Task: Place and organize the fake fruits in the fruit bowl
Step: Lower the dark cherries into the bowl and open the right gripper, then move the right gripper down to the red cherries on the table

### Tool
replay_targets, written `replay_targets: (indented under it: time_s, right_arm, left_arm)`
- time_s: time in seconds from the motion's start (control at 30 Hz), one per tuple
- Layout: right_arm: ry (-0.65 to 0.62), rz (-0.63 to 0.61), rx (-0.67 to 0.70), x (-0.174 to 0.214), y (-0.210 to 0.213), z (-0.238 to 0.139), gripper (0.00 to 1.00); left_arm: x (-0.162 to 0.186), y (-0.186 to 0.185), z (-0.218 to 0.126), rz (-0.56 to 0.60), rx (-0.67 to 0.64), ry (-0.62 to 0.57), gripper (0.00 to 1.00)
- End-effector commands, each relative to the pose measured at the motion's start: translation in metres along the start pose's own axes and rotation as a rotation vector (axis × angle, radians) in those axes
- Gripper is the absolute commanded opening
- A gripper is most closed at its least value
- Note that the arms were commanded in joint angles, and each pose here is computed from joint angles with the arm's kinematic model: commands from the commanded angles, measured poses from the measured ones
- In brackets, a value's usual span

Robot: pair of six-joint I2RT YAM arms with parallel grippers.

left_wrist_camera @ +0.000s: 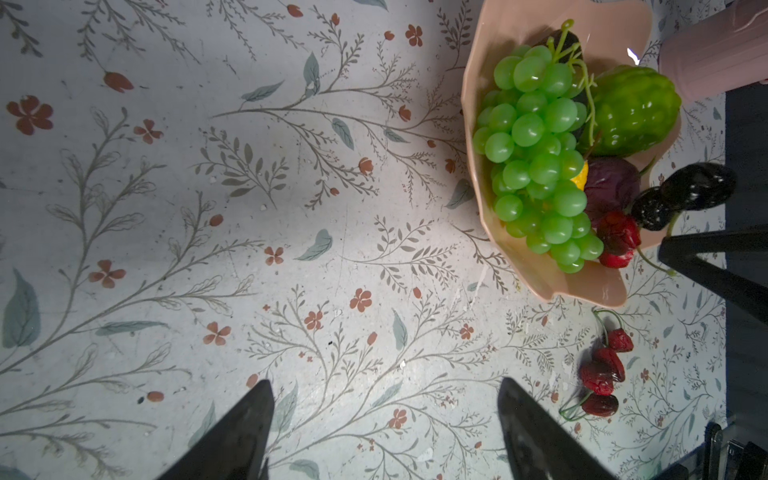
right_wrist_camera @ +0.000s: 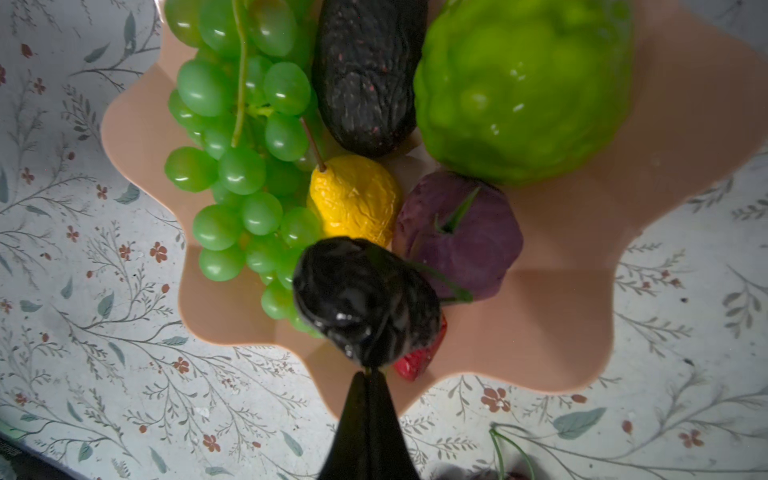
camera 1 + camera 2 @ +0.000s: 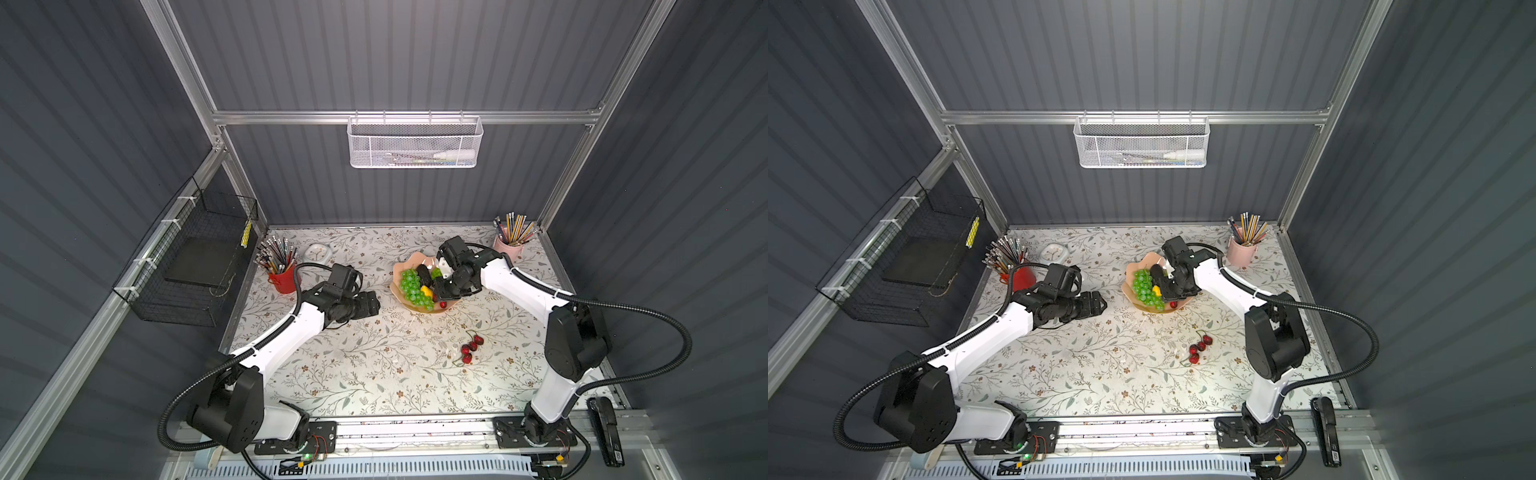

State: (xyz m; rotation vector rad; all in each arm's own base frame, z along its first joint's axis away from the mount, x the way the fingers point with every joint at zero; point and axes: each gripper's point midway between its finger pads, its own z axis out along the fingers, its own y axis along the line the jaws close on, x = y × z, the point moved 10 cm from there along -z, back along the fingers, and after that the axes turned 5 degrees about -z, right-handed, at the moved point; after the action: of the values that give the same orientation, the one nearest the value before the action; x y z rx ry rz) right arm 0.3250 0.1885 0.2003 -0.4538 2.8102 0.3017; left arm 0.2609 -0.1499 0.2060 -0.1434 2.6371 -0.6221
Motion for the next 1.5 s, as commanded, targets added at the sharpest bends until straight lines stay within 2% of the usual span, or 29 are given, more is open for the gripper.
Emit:
replay_targets:
  time_s: [0.0, 0.13, 0.33, 0.47, 0.57, 0.73, 0.93, 1.23, 1.47]
  right_arm:
    - [0.037, -0.034, 0.026, 0.002, -0.003, 0.000, 0.00]
    - [0.044, -0.043, 0.026, 0.002, -0.003, 0.004, 0.00]
    - [-0.003, -0.068, 0.027, -0.005, 0.000, -0.011, 0.24]
    - [-0.054, -0.085, 0.049, -0.009, 0.003, -0.033, 0.32]
    - [-0.087, -0.093, 0.061, -0.009, 0.006, -0.050, 0.43]
    - [-0.162, -0.092, 0.074, 0.002, 0.008, -0.081, 0.48]
    - [-0.167, -0.048, 0.105, 0.039, -0.002, -0.100, 0.50]
    - [-0.060, 0.055, 0.174, 0.105, -0.026, -0.062, 0.60]
    - [-0.011, 0.043, 0.191, 0.108, -0.036, -0.027, 0.67]
  left_arm:
    - [-0.002, -0.001, 0.000, -0.003, -0.005, 0.004, 0.85]
    - [-0.003, -0.002, 0.000, -0.004, -0.004, 0.009, 0.85]
    - [-0.005, -0.004, -0.002, -0.006, 0.000, 0.005, 0.85]
    - [-0.004, -0.004, -0.006, -0.003, -0.005, -0.001, 0.85]
    - [-0.004, -0.003, -0.008, 0.007, -0.019, -0.004, 0.85]
    - [-0.007, -0.004, -0.006, 0.016, -0.031, 0.001, 0.85]
    - [-0.012, -0.007, -0.002, 0.028, -0.031, -0.003, 0.85]
    - [-0.014, -0.011, 0.008, 0.037, 0.000, 0.043, 0.85]
    - [-0.014, -0.013, 0.018, 0.004, 0.034, 0.065, 0.85]
